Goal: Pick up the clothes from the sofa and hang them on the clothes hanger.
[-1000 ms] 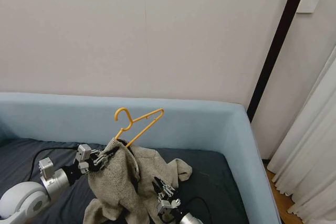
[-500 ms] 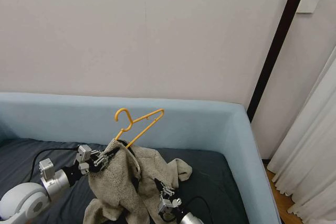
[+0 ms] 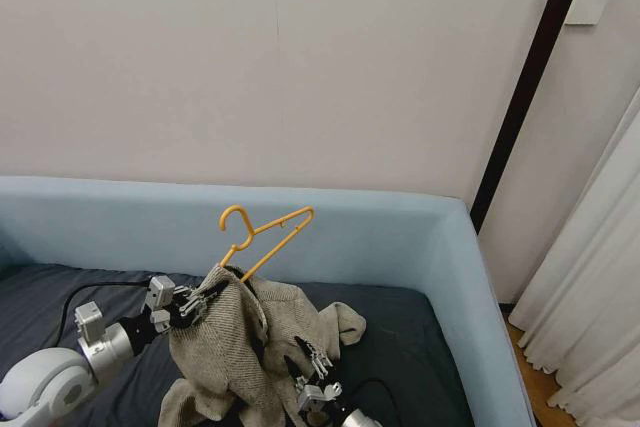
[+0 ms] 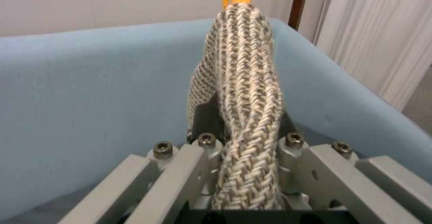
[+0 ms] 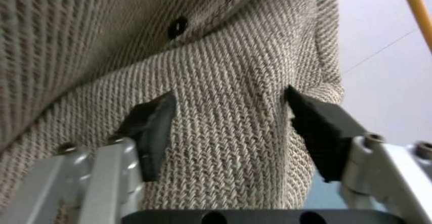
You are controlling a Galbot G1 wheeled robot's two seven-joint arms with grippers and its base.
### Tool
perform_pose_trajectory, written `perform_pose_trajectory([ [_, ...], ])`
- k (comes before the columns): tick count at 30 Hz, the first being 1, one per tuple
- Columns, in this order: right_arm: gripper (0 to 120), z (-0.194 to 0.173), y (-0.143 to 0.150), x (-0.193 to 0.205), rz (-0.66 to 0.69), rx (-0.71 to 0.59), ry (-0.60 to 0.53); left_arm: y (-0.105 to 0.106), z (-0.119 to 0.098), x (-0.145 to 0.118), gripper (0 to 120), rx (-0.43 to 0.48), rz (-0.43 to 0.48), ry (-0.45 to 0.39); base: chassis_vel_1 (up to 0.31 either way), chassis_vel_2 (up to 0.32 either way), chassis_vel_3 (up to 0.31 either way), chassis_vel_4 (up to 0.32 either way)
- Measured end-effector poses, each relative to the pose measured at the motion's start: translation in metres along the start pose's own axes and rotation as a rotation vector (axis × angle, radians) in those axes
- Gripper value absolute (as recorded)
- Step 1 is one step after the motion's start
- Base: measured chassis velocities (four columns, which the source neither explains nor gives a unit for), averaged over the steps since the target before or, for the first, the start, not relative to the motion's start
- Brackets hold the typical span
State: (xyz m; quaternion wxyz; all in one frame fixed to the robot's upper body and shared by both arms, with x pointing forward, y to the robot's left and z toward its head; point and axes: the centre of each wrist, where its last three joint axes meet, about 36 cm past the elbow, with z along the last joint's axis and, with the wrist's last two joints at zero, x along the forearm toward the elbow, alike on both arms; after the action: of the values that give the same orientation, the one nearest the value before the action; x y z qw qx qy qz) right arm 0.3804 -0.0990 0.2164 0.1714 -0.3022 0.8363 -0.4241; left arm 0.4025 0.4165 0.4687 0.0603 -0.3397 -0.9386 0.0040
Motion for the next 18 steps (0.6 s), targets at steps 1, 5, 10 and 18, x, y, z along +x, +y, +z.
perform_pose_trajectory([
  [1, 73, 0.000, -0.001, -0.002, -0.001, 0.009, 0.005, 0.000, 0.000, 0.000, 8, 0.000, 0.001, -0.001, 0.000, 0.000, 0.000, 0.000],
  [5, 73, 0.000, -0.003, -0.006, -0.002, 0.022, 0.011, -0.002, 0.001, 0.000, 8, 0.002, 0.001, -0.003, 0.000, 0.000, 0.000, 0.000],
  [10, 55, -0.001, -0.003, -0.009, -0.003, 0.032, 0.009, -0.002, 0.002, 0.001, 8, 0.002, 0.000, -0.006, 0.000, 0.000, 0.000, 0.000],
  [18, 23, 0.002, -0.010, -0.013, 0.006, 0.027, -0.004, -0.002, 0.006, 0.002, 8, -0.006, -0.006, -0.005, 0.000, 0.000, 0.000, 0.000],
])
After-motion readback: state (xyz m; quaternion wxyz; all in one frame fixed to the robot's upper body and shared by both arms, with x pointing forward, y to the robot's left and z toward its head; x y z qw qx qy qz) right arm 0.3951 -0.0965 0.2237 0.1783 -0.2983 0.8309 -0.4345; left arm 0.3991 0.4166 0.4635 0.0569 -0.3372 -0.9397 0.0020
